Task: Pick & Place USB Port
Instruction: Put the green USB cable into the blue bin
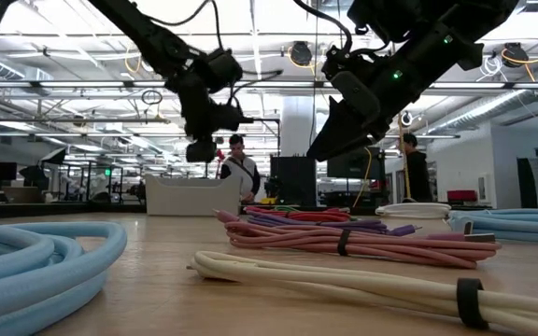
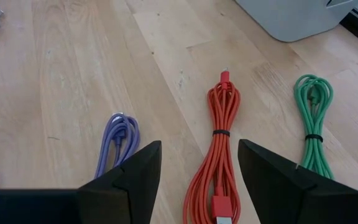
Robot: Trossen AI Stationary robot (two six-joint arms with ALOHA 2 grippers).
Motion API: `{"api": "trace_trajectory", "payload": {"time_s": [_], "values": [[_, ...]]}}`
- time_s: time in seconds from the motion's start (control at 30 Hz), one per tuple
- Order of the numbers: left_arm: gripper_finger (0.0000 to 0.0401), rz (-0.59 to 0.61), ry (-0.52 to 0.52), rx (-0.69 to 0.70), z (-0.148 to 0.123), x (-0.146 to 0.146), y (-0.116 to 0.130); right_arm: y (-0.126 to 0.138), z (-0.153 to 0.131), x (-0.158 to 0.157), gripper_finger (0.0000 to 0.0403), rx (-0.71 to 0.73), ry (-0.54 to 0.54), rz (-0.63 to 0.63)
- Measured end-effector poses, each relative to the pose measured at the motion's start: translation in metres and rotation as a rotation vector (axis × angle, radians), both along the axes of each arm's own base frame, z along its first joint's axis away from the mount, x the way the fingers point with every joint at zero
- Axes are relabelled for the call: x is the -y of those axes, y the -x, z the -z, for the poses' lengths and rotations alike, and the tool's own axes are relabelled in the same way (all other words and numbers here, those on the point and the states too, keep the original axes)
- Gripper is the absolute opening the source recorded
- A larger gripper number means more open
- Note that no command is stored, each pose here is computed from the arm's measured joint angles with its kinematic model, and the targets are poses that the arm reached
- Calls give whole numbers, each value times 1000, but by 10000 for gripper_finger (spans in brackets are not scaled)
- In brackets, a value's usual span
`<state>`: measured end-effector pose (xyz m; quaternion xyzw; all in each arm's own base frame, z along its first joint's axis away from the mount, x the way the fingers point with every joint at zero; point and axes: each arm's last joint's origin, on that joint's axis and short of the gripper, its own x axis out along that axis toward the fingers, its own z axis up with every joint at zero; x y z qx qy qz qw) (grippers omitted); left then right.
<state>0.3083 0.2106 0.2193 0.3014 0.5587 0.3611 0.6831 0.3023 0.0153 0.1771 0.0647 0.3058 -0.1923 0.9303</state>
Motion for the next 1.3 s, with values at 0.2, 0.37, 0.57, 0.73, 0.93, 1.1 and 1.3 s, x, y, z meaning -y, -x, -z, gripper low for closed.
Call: {"api": "trace_trajectory", "payload": {"time_s": [0.2, 0.37, 0.57, 0.73, 0.93, 1.1, 1.3], "values": [[167, 239, 314, 487, -49, 48, -5, 1, 1, 0, 205, -9, -5, 5], [124, 706, 799, 747, -91, 97, 7, 5, 6, 1, 205, -69, -21, 27], [92, 999, 1017, 711, -95, 161, 29, 10, 11, 0, 205, -140, -19, 28], [90, 875, 1019, 601, -62, 206, 47, 12, 12, -1, 205, -158, -26, 30], [90, 619, 902, 539, -15, 244, 70, 12, 12, -1, 205, -161, -29, 33], [90, 622, 800, 660, 6, 266, 78, 11, 12, -5, 205, -155, -54, -10], [90, 739, 647, 879, 16, 270, 81, 6, 5, -33, 205, -77, -149, -290]]}}
